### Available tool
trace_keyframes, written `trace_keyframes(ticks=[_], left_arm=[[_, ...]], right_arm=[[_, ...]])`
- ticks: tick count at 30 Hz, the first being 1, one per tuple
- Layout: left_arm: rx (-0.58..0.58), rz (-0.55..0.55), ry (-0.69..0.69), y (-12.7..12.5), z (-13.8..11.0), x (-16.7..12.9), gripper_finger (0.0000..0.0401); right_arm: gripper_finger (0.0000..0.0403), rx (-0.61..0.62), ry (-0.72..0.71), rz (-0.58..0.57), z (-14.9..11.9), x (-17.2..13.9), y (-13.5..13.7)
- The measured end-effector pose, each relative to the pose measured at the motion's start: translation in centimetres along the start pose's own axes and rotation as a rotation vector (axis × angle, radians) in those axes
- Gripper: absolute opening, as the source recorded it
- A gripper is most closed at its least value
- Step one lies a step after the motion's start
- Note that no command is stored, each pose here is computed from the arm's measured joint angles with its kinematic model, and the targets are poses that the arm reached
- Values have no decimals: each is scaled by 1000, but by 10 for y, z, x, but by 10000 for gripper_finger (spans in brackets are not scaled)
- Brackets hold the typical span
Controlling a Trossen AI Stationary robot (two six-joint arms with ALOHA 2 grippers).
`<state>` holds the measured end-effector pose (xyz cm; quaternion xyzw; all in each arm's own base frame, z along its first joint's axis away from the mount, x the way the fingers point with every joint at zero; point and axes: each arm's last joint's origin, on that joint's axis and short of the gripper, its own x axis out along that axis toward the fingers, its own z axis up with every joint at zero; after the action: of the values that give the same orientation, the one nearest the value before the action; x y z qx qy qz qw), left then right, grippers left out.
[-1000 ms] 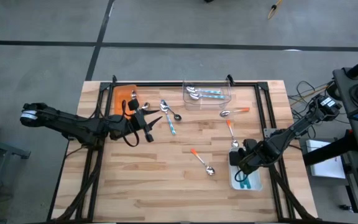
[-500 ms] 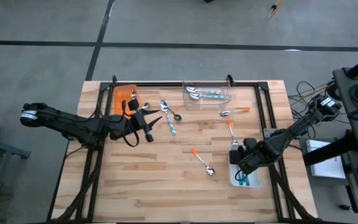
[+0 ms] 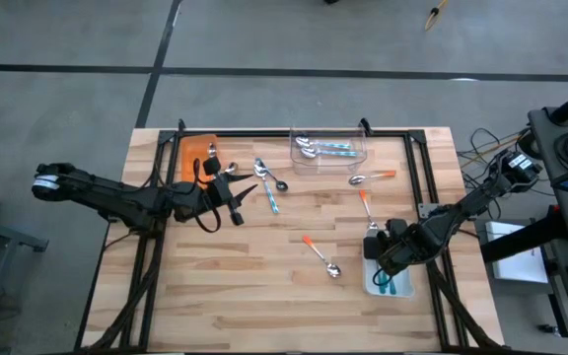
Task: Sort silverware by color (type)
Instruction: Put the blue spoon into the white bin
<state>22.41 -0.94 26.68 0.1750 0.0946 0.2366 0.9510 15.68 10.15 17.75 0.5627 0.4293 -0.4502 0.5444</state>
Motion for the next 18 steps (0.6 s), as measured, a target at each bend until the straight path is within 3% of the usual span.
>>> trace_keyframes(ticks=[18], left_arm=[[0, 0, 0, 0, 0, 0, 109]], right_arm=[[9, 14, 6, 7, 1, 7, -3]])
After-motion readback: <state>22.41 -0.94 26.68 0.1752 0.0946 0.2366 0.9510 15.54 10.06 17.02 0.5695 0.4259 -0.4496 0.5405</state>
